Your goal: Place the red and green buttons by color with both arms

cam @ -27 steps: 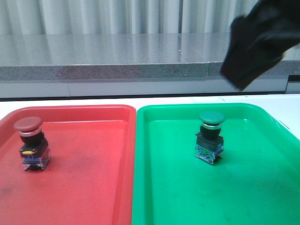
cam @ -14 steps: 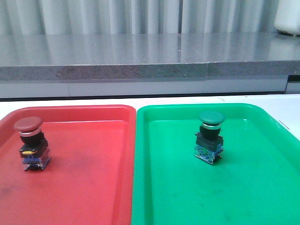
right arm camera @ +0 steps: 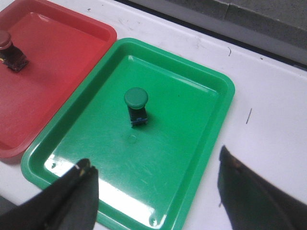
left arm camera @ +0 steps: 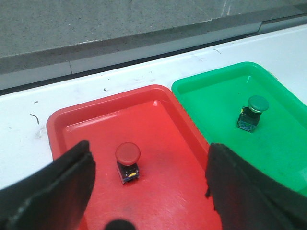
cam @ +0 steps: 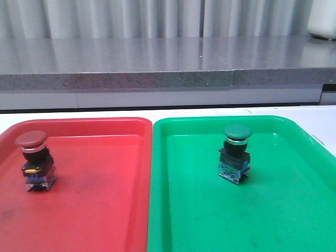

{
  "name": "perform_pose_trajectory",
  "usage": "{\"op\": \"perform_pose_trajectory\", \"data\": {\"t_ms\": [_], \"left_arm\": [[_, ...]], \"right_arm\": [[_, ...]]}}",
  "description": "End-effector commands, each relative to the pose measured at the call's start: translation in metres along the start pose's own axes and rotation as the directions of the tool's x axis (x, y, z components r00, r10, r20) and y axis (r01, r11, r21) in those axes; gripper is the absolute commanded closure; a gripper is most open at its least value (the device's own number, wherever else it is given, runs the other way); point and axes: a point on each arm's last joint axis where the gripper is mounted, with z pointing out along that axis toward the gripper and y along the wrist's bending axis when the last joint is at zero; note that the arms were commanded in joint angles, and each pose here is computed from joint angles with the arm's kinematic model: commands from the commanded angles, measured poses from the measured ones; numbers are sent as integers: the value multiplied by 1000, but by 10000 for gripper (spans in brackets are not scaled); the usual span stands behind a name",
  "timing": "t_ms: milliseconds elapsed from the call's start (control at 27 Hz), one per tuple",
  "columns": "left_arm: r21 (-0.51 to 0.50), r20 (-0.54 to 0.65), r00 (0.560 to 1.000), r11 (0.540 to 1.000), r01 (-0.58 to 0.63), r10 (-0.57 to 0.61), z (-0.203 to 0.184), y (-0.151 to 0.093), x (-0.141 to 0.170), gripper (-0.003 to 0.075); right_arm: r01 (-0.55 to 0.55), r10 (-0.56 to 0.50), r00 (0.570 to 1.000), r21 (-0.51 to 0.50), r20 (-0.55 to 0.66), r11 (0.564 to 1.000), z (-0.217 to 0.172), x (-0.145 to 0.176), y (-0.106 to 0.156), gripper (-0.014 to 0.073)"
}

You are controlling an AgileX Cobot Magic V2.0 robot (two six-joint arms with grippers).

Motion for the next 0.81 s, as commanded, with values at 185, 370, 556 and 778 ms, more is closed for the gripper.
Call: {"op": "perform_pose_trajectory", "data": {"t_ms": [185, 370, 556, 778], "left_arm": [[15, 95, 995, 1000, -2, 1, -5, -2, -13, 239], [15, 95, 995, 1000, -2, 1, -5, -2, -13, 295], [15, 84, 996, 1000, -2, 1, -4, -2, -12, 519], [15, 86, 996, 1000, -2, 1, -4, -2, -12, 741]], "right_arm": [[2, -1, 997, -5, 82, 1000, -5, -10, 0, 79], [2, -1, 997, -5, 82, 1000, -5, -10, 0, 344], [2, -1, 997, -5, 82, 1000, -5, -10, 0, 643], [2, -1, 996, -6, 85, 1000, -5, -10, 0, 703]]}}
